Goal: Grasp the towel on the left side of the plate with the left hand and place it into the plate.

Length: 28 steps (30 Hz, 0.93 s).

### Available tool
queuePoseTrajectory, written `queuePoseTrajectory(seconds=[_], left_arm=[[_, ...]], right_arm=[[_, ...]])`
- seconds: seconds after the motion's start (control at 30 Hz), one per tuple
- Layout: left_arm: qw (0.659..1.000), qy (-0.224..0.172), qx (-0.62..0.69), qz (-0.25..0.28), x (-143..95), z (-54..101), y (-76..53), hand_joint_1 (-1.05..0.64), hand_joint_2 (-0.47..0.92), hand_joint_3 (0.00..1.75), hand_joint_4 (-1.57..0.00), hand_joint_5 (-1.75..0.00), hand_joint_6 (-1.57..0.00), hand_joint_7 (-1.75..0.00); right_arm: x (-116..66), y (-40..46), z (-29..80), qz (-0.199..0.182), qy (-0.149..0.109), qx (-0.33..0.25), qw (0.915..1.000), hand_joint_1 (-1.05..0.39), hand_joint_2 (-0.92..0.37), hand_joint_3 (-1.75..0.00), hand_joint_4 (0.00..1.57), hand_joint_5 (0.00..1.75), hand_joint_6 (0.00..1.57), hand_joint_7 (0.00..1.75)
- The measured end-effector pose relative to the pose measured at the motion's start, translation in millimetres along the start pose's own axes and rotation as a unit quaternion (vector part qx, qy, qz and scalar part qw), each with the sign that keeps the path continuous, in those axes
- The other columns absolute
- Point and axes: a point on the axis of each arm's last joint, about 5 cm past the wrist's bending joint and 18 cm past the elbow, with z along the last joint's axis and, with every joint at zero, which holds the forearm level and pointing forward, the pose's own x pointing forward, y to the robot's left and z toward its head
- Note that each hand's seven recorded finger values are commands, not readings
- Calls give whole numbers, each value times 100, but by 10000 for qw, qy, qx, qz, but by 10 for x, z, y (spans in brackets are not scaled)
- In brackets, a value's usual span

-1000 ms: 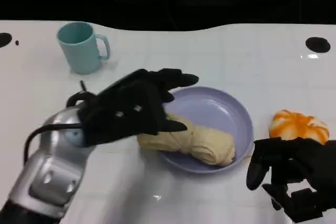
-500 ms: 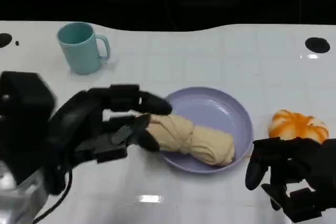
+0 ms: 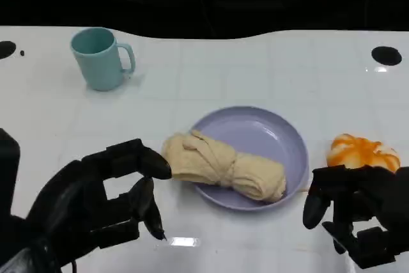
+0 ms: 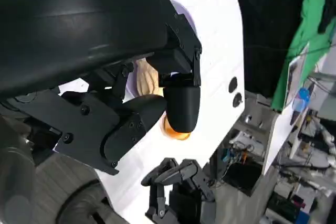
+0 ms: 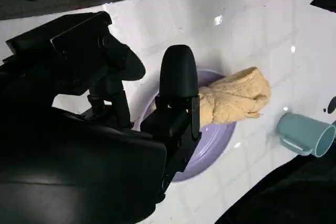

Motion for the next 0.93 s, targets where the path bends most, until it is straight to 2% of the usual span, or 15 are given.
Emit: queuePoseTrajectory(seconds=[0.3, 0.57, 0.93], left_arm=[[9994, 303, -88, 109, 75, -78, 49, -17, 61, 119, -82, -175, -66, -175], [9995, 279, 148, 32, 109, -96, 75, -18, 58, 123, -83, -175, -68, -175], [9992, 306, 254, 12, 124, -101, 68, -16, 56, 126, -82, -175, -69, -174]], right_arm=[[-16, -13, -36, 51, 30, -22, 10000, 4, -61, -103, 70, 166, 68, 143], [-24, -14, -53, 42, -37, -60, 10000, 5, -62, -102, 70, 166, 68, 141], [-23, -37, -82, -7, 39, -21, 10000, 5, -61, -102, 70, 167, 67, 143]])
